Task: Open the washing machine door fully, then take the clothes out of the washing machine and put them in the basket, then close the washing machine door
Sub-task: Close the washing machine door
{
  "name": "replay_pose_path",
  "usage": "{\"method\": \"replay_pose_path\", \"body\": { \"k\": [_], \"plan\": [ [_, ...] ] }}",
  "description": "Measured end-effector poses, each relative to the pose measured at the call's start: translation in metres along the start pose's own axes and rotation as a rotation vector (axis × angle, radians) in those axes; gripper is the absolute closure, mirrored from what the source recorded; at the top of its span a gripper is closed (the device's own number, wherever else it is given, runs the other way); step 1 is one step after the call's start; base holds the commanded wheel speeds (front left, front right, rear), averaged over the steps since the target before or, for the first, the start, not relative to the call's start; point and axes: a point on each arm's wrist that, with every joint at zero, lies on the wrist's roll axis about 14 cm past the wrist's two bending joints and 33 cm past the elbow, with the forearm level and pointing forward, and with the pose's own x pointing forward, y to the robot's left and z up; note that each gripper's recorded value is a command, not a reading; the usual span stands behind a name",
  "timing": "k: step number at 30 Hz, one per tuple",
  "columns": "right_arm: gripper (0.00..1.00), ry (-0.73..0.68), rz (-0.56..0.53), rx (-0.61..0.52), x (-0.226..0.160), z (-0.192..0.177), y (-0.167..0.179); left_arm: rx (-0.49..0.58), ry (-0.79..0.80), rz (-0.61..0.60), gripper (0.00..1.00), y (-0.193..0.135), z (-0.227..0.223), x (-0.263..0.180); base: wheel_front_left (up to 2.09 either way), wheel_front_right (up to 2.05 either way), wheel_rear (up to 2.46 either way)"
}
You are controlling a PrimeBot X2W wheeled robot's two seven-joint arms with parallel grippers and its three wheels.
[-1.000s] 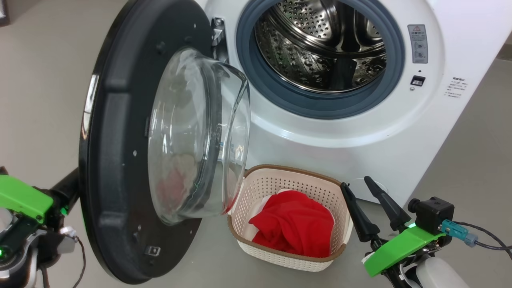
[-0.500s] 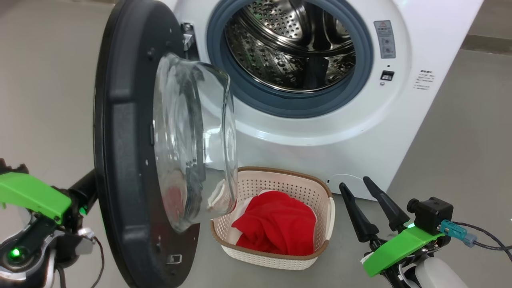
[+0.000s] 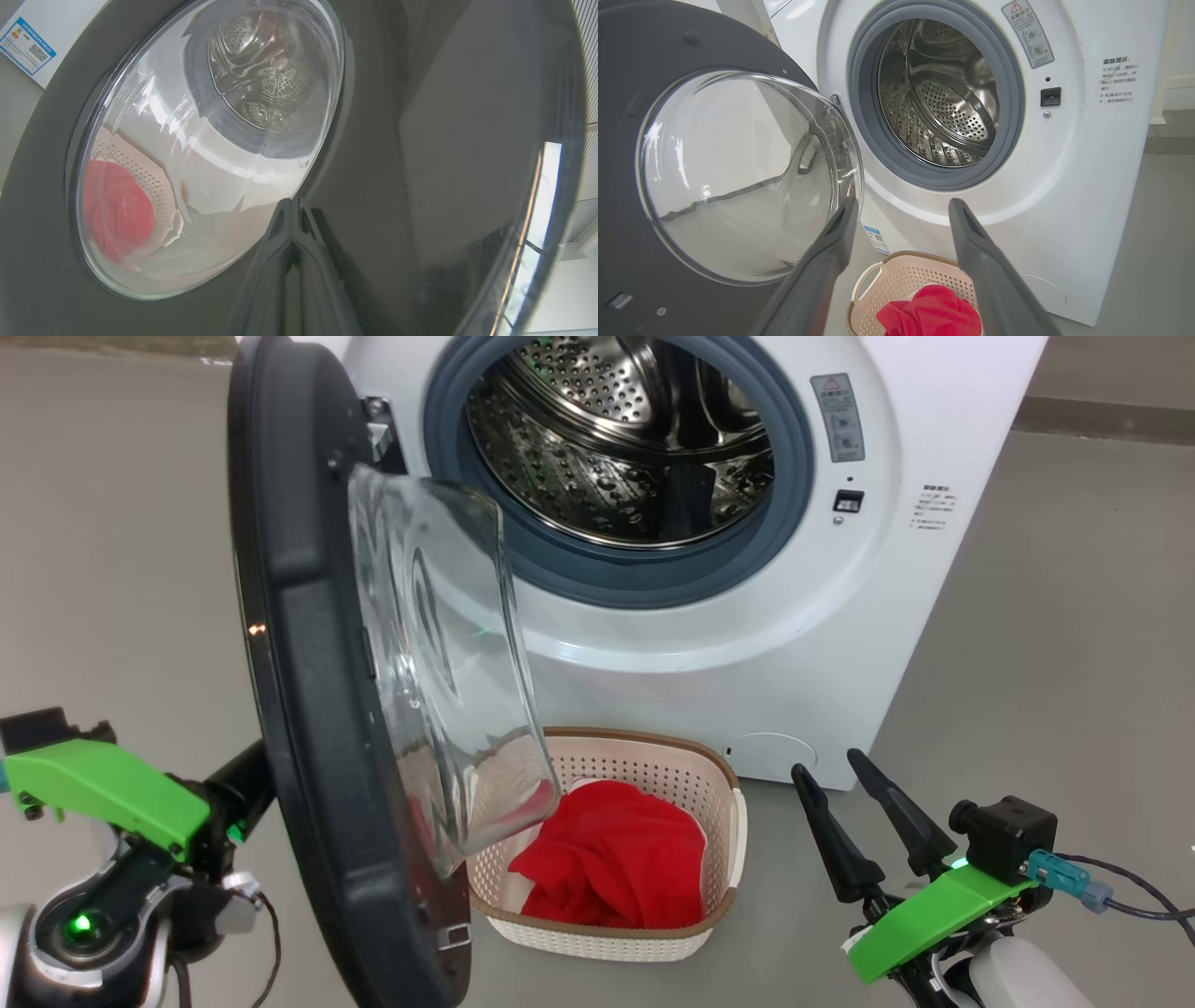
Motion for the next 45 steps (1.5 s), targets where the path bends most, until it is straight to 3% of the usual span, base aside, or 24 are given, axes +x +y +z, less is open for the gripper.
{"method": "replay_pose_path", "body": {
  "k": [17, 45],
  "plan": [
    [0.0, -0.038, -0.123, 0.0, -0.018, 0.013, -0.039, 0.015, 0.121, -0.044, 1.0, -0.016, -0.024, 0.048, 0.0, 0.0, 0.0],
    [0.0, -0.109, -0.428, -0.026, -0.091, 0.037, -0.12, 0.052, 0.239, -0.123, 1.0, -0.039, -0.069, 0.159, 0.0, 0.0, 0.0]
  ]
}}
